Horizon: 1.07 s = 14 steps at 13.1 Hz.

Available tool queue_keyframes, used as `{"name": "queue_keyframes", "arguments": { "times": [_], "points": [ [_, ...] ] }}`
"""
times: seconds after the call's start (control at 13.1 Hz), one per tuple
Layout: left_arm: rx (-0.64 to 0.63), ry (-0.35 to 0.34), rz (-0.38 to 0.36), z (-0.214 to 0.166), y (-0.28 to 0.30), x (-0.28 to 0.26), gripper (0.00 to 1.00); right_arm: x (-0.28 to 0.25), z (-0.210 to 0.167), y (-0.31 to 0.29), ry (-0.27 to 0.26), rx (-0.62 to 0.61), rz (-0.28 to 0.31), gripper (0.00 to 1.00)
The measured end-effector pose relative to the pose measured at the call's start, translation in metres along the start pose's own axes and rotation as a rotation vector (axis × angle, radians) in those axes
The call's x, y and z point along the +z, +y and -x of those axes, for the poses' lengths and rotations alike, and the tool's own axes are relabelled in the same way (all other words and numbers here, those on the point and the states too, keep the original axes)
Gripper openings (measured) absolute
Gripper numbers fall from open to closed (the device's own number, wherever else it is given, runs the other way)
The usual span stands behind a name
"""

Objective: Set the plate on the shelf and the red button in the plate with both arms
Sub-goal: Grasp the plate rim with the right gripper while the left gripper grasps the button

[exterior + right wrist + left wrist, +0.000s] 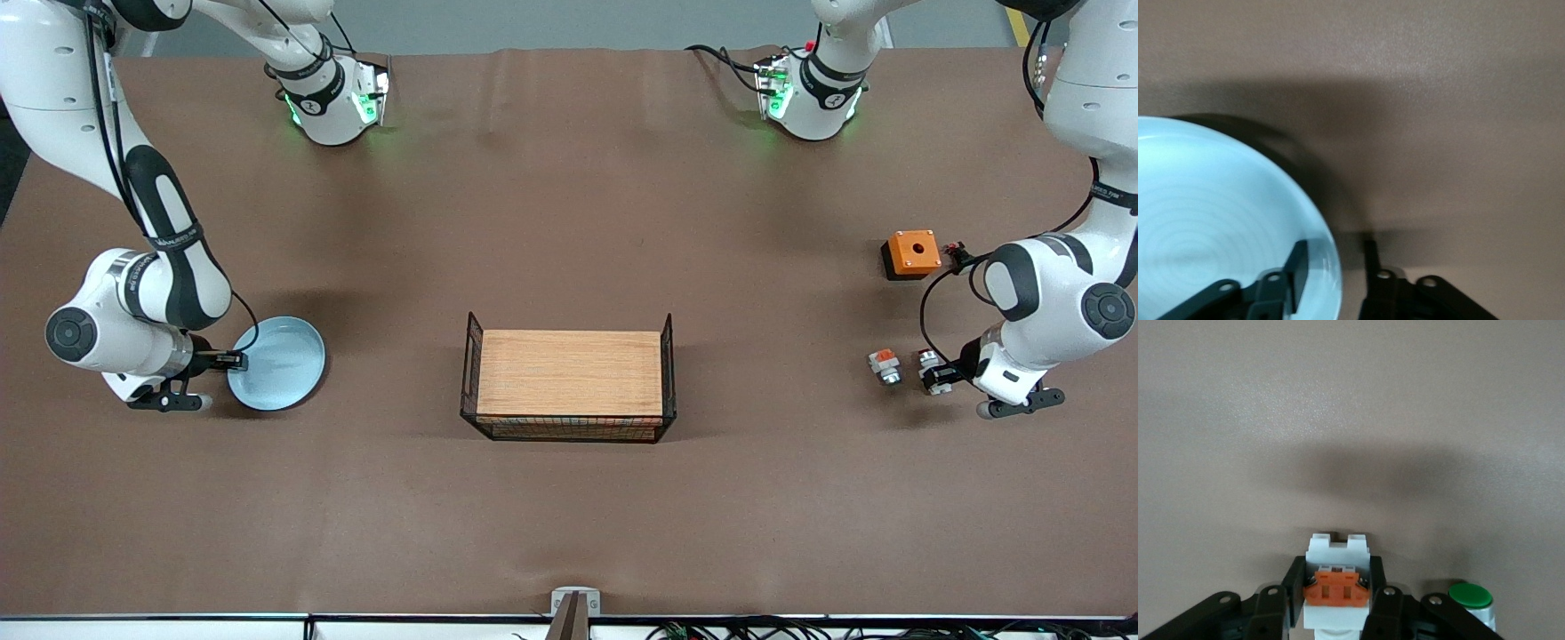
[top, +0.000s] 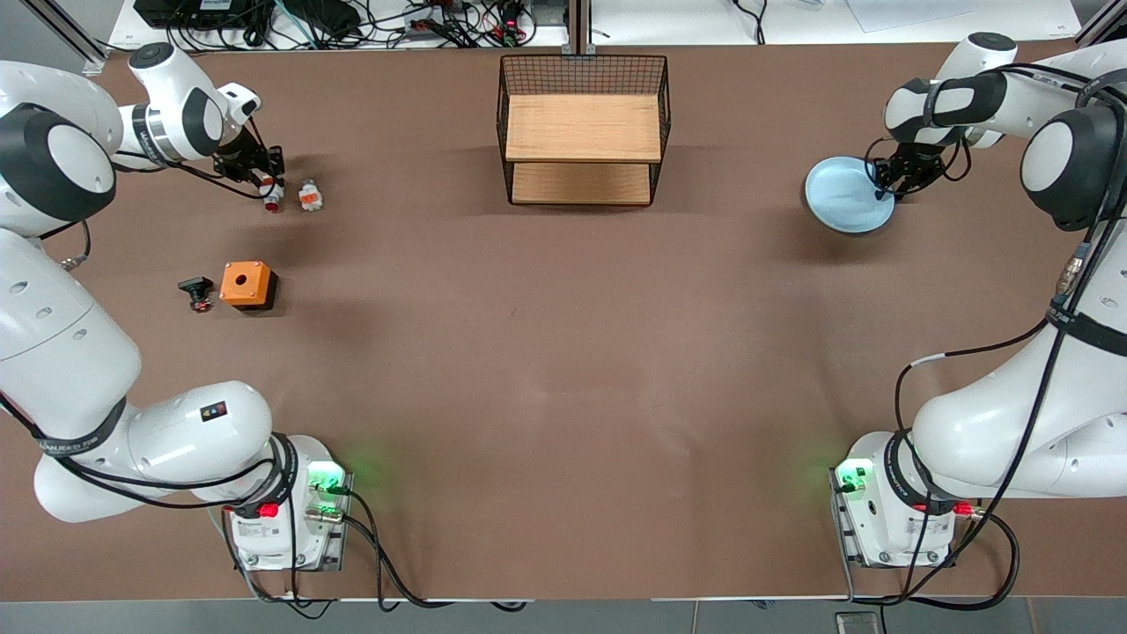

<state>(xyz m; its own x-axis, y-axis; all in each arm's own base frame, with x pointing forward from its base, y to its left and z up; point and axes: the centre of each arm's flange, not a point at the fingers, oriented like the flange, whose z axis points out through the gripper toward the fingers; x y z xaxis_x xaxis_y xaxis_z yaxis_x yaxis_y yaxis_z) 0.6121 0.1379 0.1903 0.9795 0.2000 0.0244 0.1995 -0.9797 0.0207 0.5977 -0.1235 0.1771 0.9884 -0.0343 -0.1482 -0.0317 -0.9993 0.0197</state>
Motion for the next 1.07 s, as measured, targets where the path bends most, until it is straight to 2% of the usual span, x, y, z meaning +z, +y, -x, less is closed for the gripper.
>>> {"name": "queue_keyframes", "arguments": {
  "times": [0.15, 0.23, 0.38, 0.61, 0.69, 0.92, 1.07],
  "points": [
    [0.0, 0.002, 0.0, -0.001, 0.0, -0.001, 0.41, -0.003, -0.001, 0.0, 0.0, -0.001, -0.001, 0.11],
    [0.001, 0.009, -0.001, -0.003, 0.0, -0.005, 0.41, -0.007, -0.001, 0.0, 0.001, -0.003, -0.002, 0.06],
    [0.008, 0.002, -0.005, -0.008, 0.005, -0.026, 0.41, -0.01, -0.004, -0.001, 0.01, -0.005, -0.002, 0.06],
    [0.052, 0.005, -0.012, -0.014, 0.036, -0.103, 0.41, -0.027, -0.011, -0.008, 0.03, 0.007, -0.031, 0.06],
    [0.067, -0.002, -0.019, -0.013, 0.047, -0.131, 0.41, -0.041, -0.011, -0.012, 0.021, 0.006, -0.043, 0.05],
    [0.105, -0.023, -0.035, -0.01, 0.074, -0.204, 0.41, -0.11, -0.004, -0.04, 0.006, 0.022, -0.062, 0.03],
    [0.125, -0.042, -0.042, -0.009, 0.089, -0.242, 0.41, -0.165, 0.009, -0.071, -0.029, 0.048, -0.065, 0.03]
  ]
}}
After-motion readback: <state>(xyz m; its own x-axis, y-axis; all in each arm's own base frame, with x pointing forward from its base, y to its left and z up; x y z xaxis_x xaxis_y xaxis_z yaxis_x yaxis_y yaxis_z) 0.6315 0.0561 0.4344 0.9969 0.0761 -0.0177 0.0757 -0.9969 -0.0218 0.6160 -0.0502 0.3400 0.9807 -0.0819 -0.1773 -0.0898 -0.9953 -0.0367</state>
